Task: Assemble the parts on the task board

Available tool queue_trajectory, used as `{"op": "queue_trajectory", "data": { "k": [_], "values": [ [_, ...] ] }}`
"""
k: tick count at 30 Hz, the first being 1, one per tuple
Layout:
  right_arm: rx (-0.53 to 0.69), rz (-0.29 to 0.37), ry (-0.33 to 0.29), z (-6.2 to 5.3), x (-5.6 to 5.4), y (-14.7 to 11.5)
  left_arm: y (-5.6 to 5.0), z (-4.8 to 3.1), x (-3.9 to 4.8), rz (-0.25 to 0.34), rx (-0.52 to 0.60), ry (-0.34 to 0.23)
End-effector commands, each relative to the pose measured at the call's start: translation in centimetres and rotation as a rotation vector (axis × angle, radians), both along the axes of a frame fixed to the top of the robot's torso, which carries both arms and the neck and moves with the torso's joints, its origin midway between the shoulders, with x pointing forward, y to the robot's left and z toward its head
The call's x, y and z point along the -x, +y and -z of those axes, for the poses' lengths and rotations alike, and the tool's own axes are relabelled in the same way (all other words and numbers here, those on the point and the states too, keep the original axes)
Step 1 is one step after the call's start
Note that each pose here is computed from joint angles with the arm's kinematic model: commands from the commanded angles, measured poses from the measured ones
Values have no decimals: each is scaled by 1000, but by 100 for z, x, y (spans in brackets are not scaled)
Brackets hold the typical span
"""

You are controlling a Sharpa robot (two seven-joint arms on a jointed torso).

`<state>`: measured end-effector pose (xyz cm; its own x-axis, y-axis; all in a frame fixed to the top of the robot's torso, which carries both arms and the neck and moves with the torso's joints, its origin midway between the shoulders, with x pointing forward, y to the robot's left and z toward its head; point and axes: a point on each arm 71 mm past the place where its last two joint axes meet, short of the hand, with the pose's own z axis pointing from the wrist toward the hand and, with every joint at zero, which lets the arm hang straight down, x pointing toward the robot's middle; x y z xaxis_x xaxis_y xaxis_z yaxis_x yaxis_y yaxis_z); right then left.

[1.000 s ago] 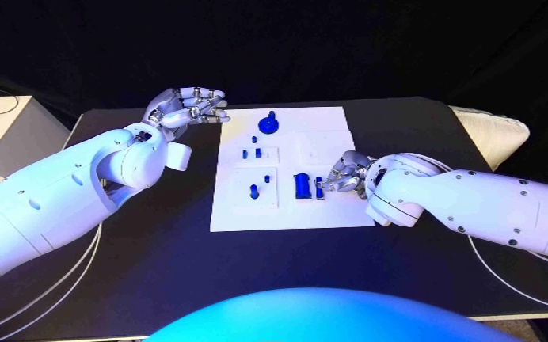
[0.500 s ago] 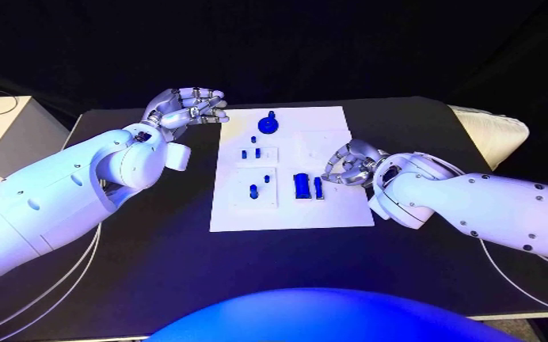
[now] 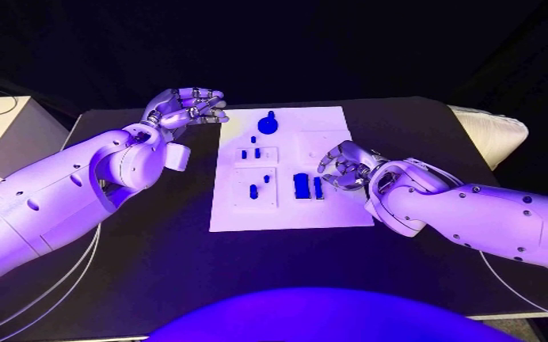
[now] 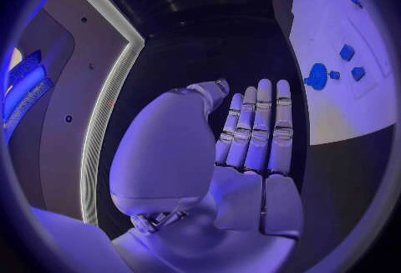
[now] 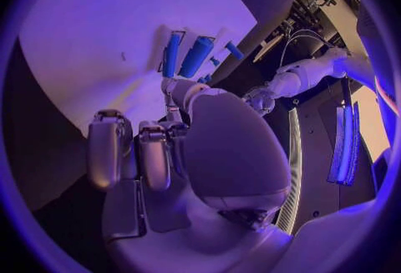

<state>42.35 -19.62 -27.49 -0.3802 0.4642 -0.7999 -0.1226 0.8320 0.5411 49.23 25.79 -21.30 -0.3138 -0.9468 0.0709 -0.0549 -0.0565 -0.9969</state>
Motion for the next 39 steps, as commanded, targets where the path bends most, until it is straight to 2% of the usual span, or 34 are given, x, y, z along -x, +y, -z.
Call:
{"op": "queue_trajectory", "data": {
  "k": [1, 8, 39],
  "values": [
    [34, -35, -51, -2, -2, 17, -20, -12, 2, 16, 7, -9],
    [53, -25, -38, 35, -9, 20, -22, -11, 2, 17, 7, -8],
    [91, -69, 55, 110, 32, 107, -18, -8, 2, 17, 6, -6]
  ]
}}
